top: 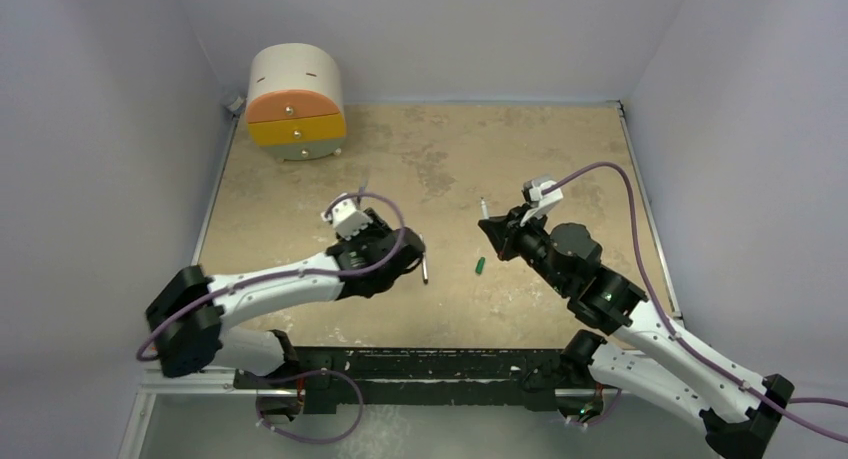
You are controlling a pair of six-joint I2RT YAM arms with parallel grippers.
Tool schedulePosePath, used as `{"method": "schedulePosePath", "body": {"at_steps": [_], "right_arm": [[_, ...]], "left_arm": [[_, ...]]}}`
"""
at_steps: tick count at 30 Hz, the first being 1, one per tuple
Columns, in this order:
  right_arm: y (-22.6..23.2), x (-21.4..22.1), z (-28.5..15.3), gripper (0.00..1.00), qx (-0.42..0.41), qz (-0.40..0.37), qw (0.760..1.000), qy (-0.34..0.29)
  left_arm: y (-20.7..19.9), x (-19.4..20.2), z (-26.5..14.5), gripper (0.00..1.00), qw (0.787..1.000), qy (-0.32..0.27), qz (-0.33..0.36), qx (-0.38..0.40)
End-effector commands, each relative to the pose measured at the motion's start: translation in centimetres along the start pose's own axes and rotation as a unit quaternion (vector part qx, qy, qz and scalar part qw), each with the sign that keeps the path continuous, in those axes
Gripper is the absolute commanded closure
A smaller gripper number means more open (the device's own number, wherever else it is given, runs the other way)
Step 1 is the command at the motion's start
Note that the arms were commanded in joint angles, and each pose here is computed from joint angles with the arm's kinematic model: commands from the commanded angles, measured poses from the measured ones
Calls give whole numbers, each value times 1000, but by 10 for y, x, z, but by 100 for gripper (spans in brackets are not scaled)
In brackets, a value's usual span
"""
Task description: Insert the pens into the pen caps
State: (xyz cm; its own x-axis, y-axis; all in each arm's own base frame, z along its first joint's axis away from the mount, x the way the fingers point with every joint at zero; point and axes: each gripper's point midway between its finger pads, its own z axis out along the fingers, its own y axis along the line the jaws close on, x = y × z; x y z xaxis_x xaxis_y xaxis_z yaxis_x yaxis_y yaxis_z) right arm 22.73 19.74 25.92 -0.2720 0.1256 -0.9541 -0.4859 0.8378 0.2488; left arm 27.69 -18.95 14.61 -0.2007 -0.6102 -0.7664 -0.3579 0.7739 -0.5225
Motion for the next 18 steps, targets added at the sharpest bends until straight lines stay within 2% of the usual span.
{"method": "schedulePosePath", "body": {"at_steps": [1,2,4,7,10,14,18], "right_arm": [[3,-2,4,100,-7,3,1000,-11],[4,-1,4,100,-11,2,1000,-9],[5,0,5,100,-14,0,1000,-7],[4,-2,2,100,-13,-2,1000,-6],[2,-7,-5,100,-10,-3,1000,-12],[-3,-10,-13,100,0,-5,1000,-15],[-5,-12,-21,100,3,-2,1000,-18]], "left_arm": [[-8,-14,-7,61,992,-73,19,-103],[-6,-6,-7,59,988,-61,42,-133],[-14,14,-7,54,985,-39,44,-162],[-31,39,-11,53,989,-17,-9,-145],[-41,47,-11,57,991,2,-78,-111],[-37,39,-11,68,988,-9,-112,-110],[-26,56,-3,67,982,26,-118,-145]]}}
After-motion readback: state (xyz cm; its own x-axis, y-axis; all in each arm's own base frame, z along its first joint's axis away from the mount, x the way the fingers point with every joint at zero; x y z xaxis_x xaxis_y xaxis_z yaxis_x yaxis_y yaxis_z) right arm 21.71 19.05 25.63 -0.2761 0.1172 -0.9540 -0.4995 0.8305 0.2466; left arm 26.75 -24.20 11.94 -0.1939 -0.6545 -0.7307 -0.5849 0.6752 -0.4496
